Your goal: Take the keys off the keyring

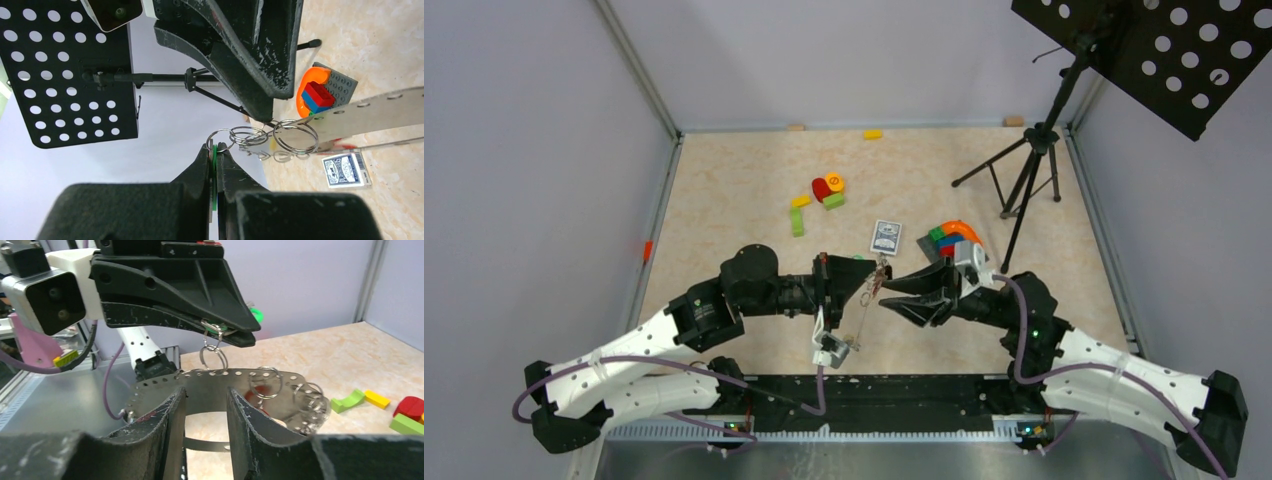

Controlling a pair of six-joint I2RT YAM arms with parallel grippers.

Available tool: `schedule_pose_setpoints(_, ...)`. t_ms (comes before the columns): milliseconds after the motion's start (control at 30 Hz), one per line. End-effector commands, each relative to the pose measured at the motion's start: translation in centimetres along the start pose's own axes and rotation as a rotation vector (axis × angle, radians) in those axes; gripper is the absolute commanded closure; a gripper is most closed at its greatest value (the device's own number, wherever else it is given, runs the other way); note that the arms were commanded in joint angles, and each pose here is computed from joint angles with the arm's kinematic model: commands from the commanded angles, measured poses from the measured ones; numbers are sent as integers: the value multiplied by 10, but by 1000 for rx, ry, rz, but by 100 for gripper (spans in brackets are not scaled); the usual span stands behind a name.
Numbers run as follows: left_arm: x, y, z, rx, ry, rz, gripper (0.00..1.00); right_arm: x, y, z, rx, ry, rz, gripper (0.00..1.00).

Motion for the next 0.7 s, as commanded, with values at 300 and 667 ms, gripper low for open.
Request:
schedule_pose_setpoints(300,-4,-13,22,14,-63,-63,100,16,-40,-9,-132,31,-93,55)
schedule_pose_setpoints(667,-2,-14,19,8,-52,-76,100,29,-36,-2,-129,-71,-75,54)
Point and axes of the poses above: each gripper's point midway between its finger pads, its own x axis out along the fingers, its own z axis along the line the jaws close on, y = z × x, the point moved 4 cm from there along -x, back along the fingers, and after that the axes turned 3 degrees about -x, right-handed, at the moved point
